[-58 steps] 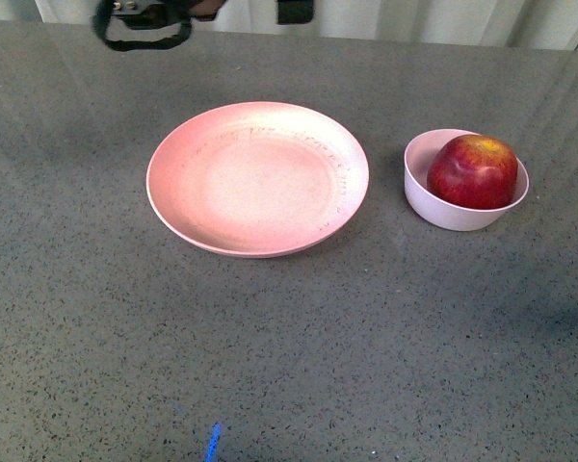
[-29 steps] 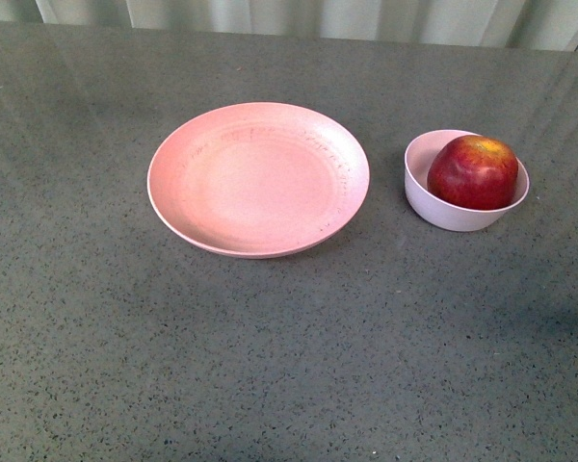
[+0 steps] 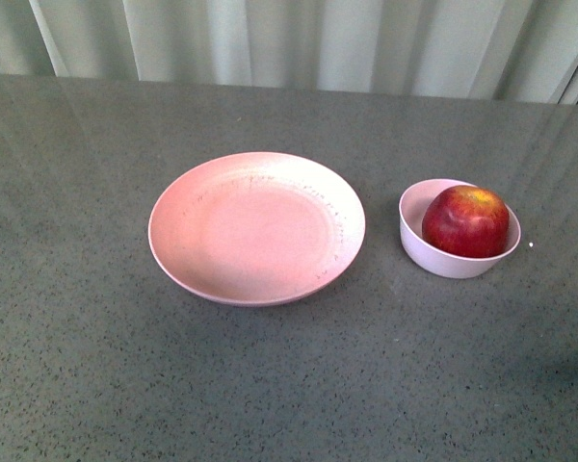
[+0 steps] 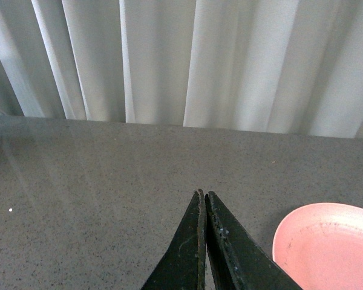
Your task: Move apple from plate to bowl
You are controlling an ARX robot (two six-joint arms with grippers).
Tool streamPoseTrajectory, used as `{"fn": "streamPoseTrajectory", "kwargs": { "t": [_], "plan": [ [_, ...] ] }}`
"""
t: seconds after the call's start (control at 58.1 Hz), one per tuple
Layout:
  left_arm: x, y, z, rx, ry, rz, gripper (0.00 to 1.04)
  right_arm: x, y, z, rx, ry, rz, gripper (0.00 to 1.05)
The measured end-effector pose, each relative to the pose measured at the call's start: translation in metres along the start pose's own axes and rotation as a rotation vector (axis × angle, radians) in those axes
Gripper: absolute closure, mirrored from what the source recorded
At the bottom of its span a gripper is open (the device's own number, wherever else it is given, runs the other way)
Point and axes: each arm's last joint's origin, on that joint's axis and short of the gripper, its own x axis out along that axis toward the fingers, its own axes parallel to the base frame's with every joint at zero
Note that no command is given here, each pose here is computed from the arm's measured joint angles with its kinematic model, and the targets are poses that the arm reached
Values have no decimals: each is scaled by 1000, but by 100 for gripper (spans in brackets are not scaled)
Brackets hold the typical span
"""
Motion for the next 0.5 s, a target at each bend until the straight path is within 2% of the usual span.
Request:
{"fn": "streamPoseTrajectory", "kwargs": {
  "t": [0.206, 0.344, 0.499],
  "plan": [
    [-27, 9, -4, 1, 0, 8, 103, 0, 0, 0, 0, 0, 0, 9],
    [-45, 17, -16, 1, 8, -16, 103, 0, 0, 0, 0, 0, 0, 9],
    [-60, 24, -15, 2, 0, 10, 103, 0, 0, 0, 0, 0, 0, 9]
  ]
}}
